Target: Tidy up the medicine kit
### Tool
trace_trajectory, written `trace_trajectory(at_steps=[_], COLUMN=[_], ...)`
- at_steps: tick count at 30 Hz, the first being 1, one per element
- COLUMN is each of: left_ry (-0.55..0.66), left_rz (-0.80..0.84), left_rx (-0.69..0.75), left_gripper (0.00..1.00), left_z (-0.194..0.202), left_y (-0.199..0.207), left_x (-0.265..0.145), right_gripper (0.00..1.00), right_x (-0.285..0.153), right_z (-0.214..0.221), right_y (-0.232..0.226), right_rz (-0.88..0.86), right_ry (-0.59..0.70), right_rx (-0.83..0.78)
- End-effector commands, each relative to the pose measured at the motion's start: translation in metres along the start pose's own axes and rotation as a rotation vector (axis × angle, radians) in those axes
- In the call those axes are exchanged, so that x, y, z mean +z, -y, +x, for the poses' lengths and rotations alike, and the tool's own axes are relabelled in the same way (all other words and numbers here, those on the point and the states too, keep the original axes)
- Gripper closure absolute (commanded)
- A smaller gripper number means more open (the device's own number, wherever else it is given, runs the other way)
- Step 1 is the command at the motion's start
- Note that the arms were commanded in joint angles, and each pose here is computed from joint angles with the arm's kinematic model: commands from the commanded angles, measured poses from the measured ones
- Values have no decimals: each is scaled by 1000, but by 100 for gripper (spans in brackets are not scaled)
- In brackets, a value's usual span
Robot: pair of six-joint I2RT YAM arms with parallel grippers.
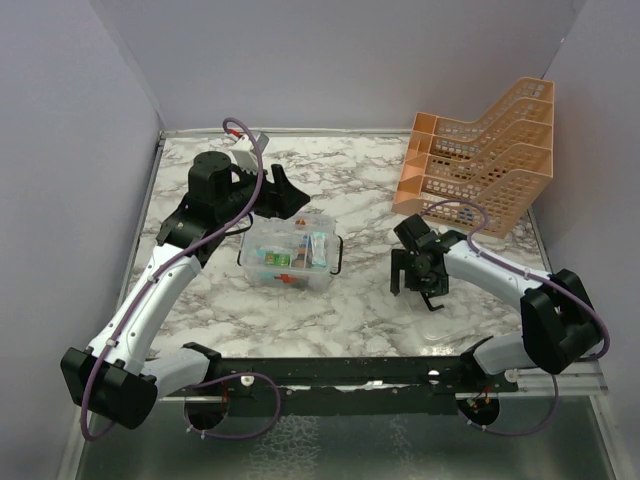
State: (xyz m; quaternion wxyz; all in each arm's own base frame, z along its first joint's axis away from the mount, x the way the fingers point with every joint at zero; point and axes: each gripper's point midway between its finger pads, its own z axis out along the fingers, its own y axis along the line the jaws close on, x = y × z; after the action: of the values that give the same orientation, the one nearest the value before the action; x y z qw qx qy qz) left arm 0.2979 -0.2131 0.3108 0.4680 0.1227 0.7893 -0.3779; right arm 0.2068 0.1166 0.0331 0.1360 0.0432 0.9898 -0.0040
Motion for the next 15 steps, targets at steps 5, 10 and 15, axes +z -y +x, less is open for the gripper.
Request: trace_trajectory(at_steps=[5, 10, 15], left_ry=[48, 46, 28], left_rz=[35, 36, 32], left_rx=[22, 24, 7], left_gripper=[32, 32, 32], left_z=[-13, -12, -6], left_y=[13, 14, 12], left_x=[-4, -4, 1], right_gripper=[20, 36, 43], right_x=[16, 16, 12], right_z=[-11, -14, -31], right_y=[-8, -23, -39], right_rz=[-5, -65, -114], right_ry=[35, 45, 95], right_rx=[-37, -16, 49])
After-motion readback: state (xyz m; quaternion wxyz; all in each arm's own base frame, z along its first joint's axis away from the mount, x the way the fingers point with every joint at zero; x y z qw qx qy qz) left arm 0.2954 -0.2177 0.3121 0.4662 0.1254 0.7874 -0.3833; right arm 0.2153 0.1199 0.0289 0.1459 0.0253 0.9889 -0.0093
